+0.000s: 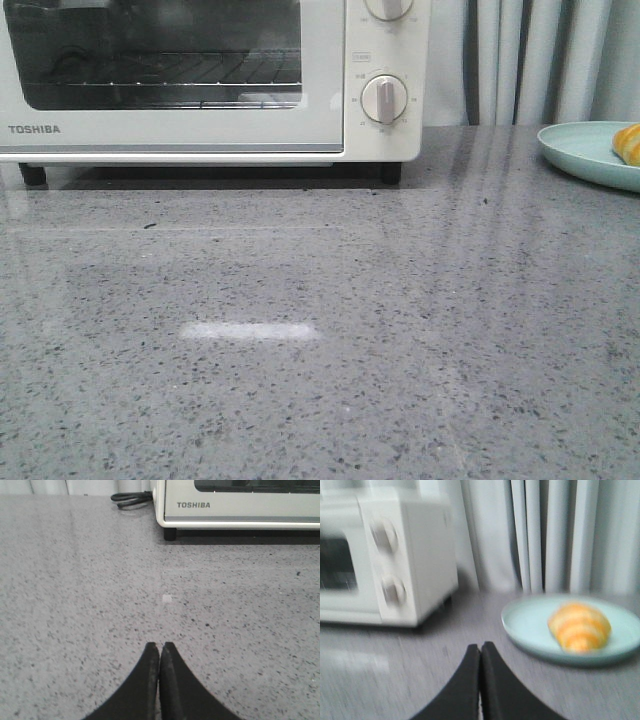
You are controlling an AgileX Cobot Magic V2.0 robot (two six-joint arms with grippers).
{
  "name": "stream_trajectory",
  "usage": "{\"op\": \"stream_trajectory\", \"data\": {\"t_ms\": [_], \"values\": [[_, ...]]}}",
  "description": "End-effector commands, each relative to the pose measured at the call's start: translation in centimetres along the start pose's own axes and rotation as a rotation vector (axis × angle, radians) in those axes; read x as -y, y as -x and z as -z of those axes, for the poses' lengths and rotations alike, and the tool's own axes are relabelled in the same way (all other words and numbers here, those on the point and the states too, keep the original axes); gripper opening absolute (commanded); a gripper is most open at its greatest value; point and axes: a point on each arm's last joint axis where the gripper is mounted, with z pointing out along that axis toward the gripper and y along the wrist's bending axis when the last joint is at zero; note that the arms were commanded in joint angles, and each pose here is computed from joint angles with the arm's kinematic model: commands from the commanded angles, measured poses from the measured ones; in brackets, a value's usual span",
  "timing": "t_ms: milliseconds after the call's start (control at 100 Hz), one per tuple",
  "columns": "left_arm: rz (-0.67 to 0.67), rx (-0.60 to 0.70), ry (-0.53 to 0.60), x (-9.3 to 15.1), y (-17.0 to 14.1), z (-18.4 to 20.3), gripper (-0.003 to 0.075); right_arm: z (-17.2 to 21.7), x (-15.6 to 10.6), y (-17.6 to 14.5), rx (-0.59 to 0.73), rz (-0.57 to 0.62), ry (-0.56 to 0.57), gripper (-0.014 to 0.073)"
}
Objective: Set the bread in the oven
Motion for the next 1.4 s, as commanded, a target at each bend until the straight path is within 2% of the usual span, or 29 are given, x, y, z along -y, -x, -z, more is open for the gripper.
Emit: {"op": "stream_trajectory", "data": {"t_ms": [0, 140, 250, 340, 410, 610, 650, 730, 880, 1010, 1240, 1390], "values": [[-0.047, 0.128, 0.038, -0.2, 0.4, 0.0, -0.0021, 0.4, -0.1, 1.6, 0.216, -0.054, 0.017, -0.0069], [-0.076, 0.235, 0.060, -0.4, 1.4, 0.2, -0.0021, 0.5, -0.1, 2.3, 0.287, -0.063, 0.021, -0.0069], [-0.077, 0.315, 0.070, -0.4, 2.1, 0.4, -0.0021, 0.5, -0.1, 2.3, 0.294, -0.063, 0.022, -0.0069], [-0.022, 0.333, 0.064, -0.5, 2.2, 0.5, -0.0021, 0.5, -0.1, 2.3, 0.288, -0.073, 0.020, -0.0069], [0.115, 0.367, 0.049, -0.6, 2.5, 0.6, -0.0021, 0.5, 0.0, 2.2, 0.286, -0.112, 0.012, -0.0069], [0.717, 0.416, -0.009, -1.1, 2.7, 0.7, -0.0021, 0.5, 0.6, 2.1, 0.280, -0.305, -0.024, -0.0069], [0.788, 0.413, -0.018, -1.2, 2.7, 0.7, -0.0021, 0.5, 0.7, 2.1, 0.272, -0.371, -0.029, -0.0069], [0.838, 0.413, -0.025, -1.2, 2.7, 0.7, -0.0021, 0.4, 0.7, 2.4, 0.233, -0.439, -0.025, -0.0069], [0.785, 0.392, -0.101, -0.6, 4.4, 1.4, -0.0021, 0.5, 0.0, 3.5, 0.066, -0.417, 0.014, -0.0069], [0.580, 0.337, -0.148, 0.1, 6.7, 2.1, -0.0021, 0.4, -0.3, 4.9, -0.076, -0.300, 0.018, -0.0069], [0.199, 0.176, -0.222, 0.9, 12.0, 1.2, -0.0021, -1.5, -0.2, 8.1, -0.142, -0.190, 0.000, -0.0069], [0.108, 0.075, -0.281, 1.3, 15.2, -1.0, -0.0021, -3.0, -0.2, 9.9, -0.199, -0.049, 0.013, -0.0069]]}}
